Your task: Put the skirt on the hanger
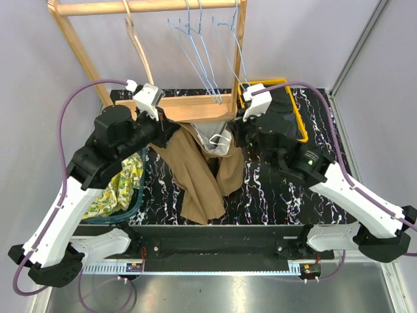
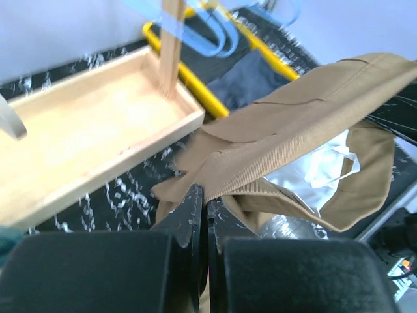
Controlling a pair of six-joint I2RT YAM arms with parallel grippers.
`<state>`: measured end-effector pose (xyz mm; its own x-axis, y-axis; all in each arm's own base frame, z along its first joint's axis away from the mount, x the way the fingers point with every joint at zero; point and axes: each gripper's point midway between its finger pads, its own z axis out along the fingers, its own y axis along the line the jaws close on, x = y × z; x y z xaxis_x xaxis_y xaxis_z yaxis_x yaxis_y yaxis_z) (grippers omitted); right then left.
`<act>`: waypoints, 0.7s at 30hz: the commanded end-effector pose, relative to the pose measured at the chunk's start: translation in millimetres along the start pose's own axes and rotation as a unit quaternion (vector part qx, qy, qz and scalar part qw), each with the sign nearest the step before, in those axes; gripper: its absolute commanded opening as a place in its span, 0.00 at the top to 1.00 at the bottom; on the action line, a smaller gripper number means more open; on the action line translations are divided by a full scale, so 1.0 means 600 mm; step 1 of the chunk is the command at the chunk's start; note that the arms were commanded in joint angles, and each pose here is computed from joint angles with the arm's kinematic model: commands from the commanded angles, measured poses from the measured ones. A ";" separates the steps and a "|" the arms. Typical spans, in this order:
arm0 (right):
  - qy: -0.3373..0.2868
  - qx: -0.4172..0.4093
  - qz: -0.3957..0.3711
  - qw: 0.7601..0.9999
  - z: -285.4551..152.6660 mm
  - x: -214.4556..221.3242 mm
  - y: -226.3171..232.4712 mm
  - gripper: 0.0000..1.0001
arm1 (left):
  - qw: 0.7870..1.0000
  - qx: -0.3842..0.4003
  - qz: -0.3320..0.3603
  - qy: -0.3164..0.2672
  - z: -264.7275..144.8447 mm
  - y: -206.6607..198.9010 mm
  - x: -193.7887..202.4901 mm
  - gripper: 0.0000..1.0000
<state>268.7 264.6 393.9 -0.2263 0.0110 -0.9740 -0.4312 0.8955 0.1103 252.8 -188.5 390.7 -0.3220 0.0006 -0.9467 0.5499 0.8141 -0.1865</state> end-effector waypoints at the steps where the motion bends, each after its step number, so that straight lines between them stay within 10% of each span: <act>1: -0.093 0.092 0.030 0.991 -0.089 -0.111 -0.102 1.00 | 0.993 -0.114 0.031 0.008 -0.047 0.077 -0.004 1.00; 9: -0.035 0.119 0.036 0.992 -0.078 -0.016 -0.119 1.00 | 0.991 -0.134 0.030 -0.002 -0.030 0.088 -0.023 1.00; 21: 0.182 0.158 0.071 0.968 -0.026 0.321 -0.166 1.00 | 0.956 -0.097 -0.115 0.253 0.081 0.082 0.392 1.00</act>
<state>235.9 229.5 230.7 -0.5261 -0.0543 -0.8487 -0.3397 0.9283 0.1512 238.6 -222.7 219.4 -0.6557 0.1050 -0.7477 0.5272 0.7726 -0.3538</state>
